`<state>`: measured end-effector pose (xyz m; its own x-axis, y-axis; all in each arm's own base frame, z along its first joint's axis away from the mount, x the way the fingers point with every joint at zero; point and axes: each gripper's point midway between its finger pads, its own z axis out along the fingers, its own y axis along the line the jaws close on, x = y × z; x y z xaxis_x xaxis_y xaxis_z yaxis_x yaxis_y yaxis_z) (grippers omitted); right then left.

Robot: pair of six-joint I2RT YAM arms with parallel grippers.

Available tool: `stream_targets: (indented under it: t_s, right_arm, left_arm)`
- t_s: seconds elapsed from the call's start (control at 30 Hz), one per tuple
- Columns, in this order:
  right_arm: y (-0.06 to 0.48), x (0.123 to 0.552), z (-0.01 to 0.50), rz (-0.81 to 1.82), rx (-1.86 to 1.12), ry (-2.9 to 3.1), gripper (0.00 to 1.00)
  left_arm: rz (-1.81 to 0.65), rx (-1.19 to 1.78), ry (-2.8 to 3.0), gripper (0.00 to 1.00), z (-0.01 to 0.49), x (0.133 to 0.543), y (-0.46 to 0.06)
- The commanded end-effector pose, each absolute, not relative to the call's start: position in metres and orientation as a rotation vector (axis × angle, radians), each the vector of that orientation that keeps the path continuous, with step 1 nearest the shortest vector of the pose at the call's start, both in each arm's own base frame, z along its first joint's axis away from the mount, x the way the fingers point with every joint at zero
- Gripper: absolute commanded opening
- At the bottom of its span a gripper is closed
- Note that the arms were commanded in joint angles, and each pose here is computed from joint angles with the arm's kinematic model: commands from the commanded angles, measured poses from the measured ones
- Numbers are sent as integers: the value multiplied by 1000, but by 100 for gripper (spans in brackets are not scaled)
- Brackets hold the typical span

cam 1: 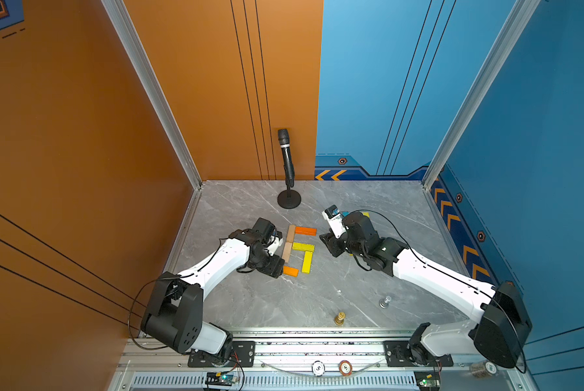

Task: Assemble the number 6 with building blocks
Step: Assemble the building block at the center of the board.

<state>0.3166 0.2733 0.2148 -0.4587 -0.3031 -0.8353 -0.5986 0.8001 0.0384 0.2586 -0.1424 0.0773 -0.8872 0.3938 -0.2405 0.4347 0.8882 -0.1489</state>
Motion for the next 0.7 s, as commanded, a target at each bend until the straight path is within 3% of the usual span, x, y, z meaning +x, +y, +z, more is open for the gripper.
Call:
stream_targets:
  t_s: [0.0, 0.67]
  right_arm:
    - [263, 319, 228, 434, -555, 2041, 47]
    - [251, 316, 219, 440, -515, 2039, 48]
  left_arm:
    - [-222, 798, 2831, 79, 69, 257, -139]
    - [-112, 869, 2909, 71, 34, 277, -161]
